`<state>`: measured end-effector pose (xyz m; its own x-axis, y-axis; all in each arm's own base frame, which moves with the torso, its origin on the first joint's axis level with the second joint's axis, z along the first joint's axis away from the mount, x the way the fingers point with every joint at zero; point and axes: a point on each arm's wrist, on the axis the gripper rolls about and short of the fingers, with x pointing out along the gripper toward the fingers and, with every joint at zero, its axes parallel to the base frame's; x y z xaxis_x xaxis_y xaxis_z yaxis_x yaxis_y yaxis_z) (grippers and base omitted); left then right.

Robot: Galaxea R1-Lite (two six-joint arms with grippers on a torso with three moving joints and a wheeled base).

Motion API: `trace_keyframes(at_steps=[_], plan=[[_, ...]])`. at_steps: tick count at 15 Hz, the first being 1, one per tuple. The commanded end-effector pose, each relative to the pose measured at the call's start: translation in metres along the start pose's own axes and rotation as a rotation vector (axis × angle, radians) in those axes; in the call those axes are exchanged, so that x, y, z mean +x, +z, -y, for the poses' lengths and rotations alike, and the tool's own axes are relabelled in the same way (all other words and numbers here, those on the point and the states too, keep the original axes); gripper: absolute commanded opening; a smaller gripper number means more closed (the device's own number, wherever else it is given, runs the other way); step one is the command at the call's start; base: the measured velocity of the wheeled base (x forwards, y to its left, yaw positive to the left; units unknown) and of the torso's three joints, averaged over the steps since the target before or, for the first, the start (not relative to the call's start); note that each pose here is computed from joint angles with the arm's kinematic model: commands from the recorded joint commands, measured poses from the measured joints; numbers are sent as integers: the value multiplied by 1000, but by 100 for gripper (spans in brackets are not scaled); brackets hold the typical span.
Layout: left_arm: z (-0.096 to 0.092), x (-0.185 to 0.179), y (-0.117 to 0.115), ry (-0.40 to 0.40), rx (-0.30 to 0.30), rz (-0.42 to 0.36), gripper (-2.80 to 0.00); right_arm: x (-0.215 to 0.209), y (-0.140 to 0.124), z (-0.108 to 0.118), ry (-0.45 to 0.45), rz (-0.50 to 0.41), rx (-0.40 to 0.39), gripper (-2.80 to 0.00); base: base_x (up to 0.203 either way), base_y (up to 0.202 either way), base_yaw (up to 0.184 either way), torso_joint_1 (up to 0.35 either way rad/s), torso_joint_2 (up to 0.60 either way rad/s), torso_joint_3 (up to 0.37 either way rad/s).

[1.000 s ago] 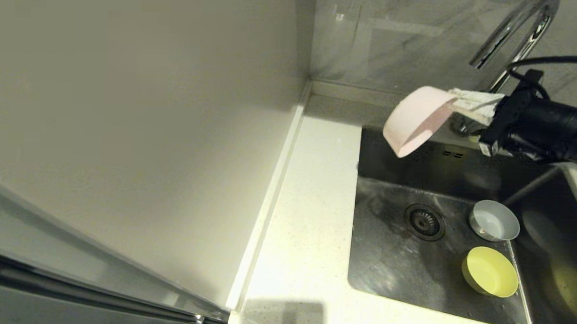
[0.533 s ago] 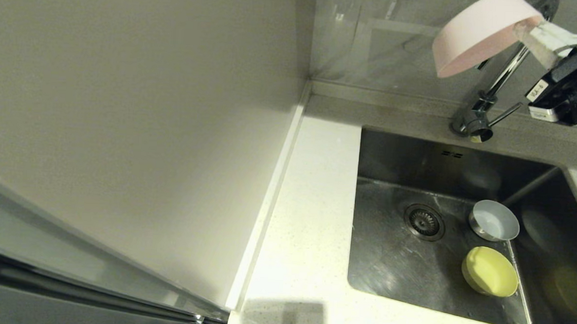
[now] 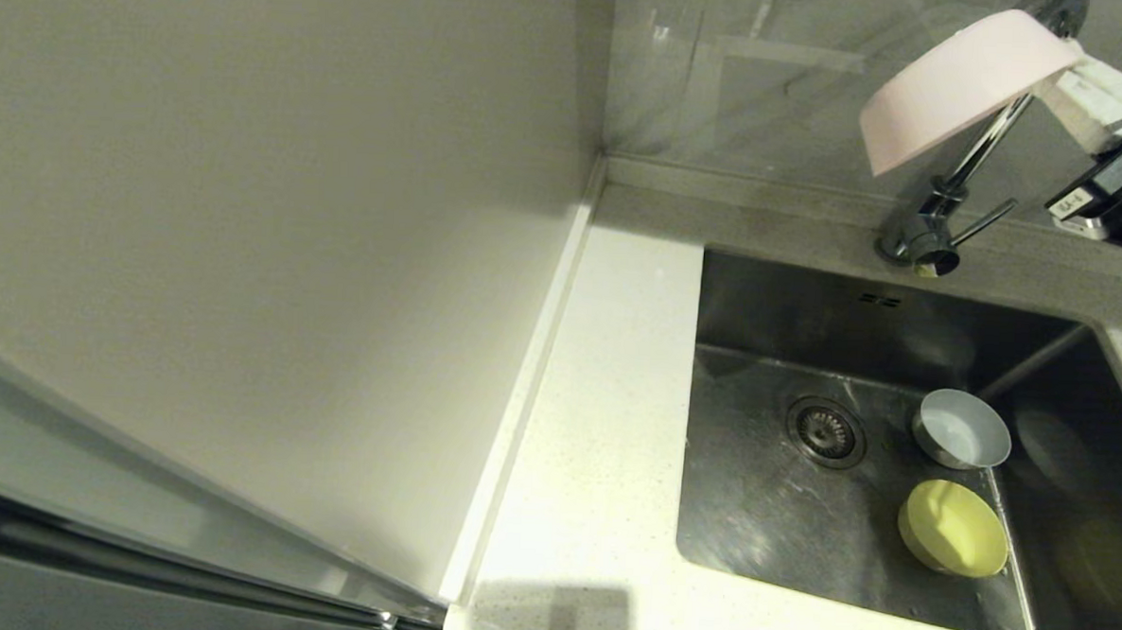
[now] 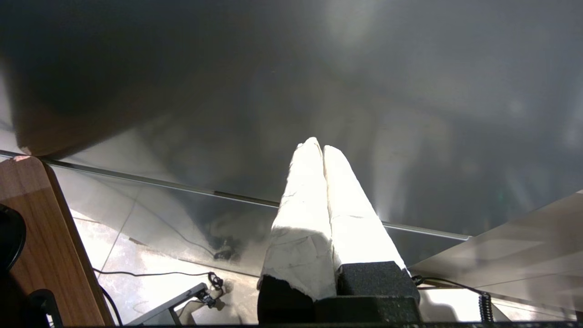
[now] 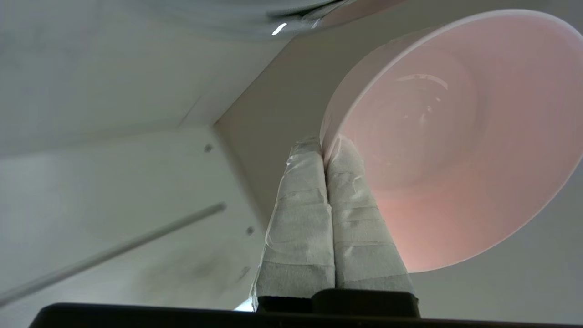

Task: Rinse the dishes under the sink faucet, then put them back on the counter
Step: Put a bowl back to the table from the sink

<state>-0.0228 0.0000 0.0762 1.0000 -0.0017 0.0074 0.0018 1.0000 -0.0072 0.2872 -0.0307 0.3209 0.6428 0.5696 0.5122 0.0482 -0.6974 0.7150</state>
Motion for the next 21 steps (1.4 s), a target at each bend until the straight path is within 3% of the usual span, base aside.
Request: trace_keyframes(at_steps=[1, 3, 5, 6, 8, 12, 18, 19, 21], plan=[[0, 0, -1, 0, 0, -3, -280, -2, 2, -4, -34, -15, -7, -280, 0, 0, 0, 0, 0, 0], [0, 0, -1, 0, 0, -3, -280, -15, 6, 7, -161, -52, -103, -280, 0, 0, 0, 0, 0, 0], [0, 0, -1, 0, 0, -3, -280, -39, 4, 9, -226, -64, -317, -280, 0, 0, 0, 0, 0, 0], [0, 0, -1, 0, 0, -3, -280, -55, 4, 1, -255, -49, -416, -280, 0, 0, 0, 0, 0, 0], [0, 0, -1, 0, 0, -3, -280, -84, 5, -16, -305, 1, -514, -280, 0, 0, 0, 0, 0, 0], [0, 0, -1, 0, 0, -3, -280, -127, 8, -39, -520, -45, -747, -280, 0, 0, 0, 0, 0, 0], [0, 0, -1, 0, 0, -3, -280, -150, 3, -79, -545, -60, -1312, -280, 0, 0, 0, 0, 0, 0], [0, 0, -1, 0, 0, -3, -280, -151, 2, -83, -548, -67, -1385, -280, 0, 0, 0, 0, 0, 0], [0, 0, -1, 0, 0, -3, -280, -146, -3, -92, -549, -83, -1450, -280, 0, 0, 0, 0, 0, 0]])
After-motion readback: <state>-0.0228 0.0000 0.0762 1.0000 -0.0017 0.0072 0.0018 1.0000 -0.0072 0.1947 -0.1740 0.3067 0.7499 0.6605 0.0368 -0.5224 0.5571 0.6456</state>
